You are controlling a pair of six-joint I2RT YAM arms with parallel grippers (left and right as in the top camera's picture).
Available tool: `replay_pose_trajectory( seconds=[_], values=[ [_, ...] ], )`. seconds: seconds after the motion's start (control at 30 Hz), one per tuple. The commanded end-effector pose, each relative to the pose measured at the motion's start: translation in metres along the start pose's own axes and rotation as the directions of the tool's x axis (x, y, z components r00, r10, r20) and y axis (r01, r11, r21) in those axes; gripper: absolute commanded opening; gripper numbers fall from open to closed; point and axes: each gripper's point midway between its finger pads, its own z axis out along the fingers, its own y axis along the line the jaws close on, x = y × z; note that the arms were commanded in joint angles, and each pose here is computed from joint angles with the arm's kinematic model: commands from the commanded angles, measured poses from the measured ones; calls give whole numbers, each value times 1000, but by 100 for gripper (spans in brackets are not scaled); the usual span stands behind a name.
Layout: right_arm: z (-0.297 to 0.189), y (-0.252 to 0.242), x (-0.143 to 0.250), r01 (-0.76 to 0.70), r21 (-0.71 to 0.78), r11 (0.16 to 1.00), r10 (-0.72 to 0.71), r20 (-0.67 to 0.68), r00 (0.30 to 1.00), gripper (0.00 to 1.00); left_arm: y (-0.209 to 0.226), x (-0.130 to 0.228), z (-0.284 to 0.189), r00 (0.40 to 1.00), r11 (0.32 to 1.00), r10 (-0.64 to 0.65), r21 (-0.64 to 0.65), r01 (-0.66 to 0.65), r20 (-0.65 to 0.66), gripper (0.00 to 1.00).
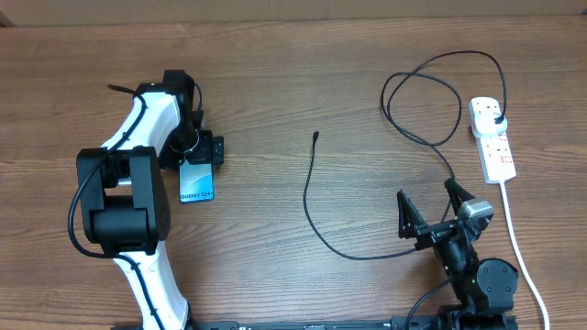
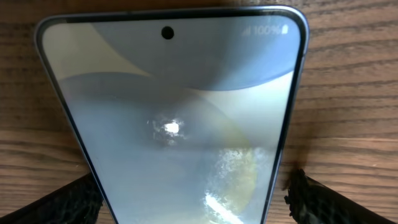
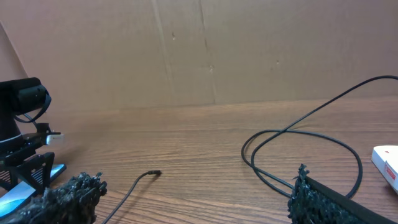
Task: Plug charger to phone and switch on socket
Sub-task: 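Close the left gripper on the smartphone's bottom edge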
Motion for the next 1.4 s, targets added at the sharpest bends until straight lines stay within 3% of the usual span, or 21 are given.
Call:
replay_pose_trajectory(
  seconds=[0.0, 0.23, 0.53, 1.0, 1.37],
  values=[
    [0, 1, 2, 2, -5, 1000, -2, 4, 1000, 100, 2, 17, 16, 998, 1000, -19, 2, 19, -58, 97],
    [0, 1, 2, 2, -5, 1000, -2, 4, 1000, 100, 1, 29, 28, 995, 999, -53, 6, 54, -87, 95],
    [0, 1, 2, 2, -5, 1000, -2, 4, 1000, 100, -30, 33, 27, 993, 992, -46, 113, 58, -105, 89],
    [0, 1, 2, 2, -5, 1000, -2, 4, 1000, 100, -84, 38, 29, 997, 996, 3, 93, 5, -82, 89],
    [0, 1, 2, 2, -5, 1000, -2, 4, 1000, 100, -84, 35, 29, 994, 993, -86, 77, 91, -73, 89]
  ],
)
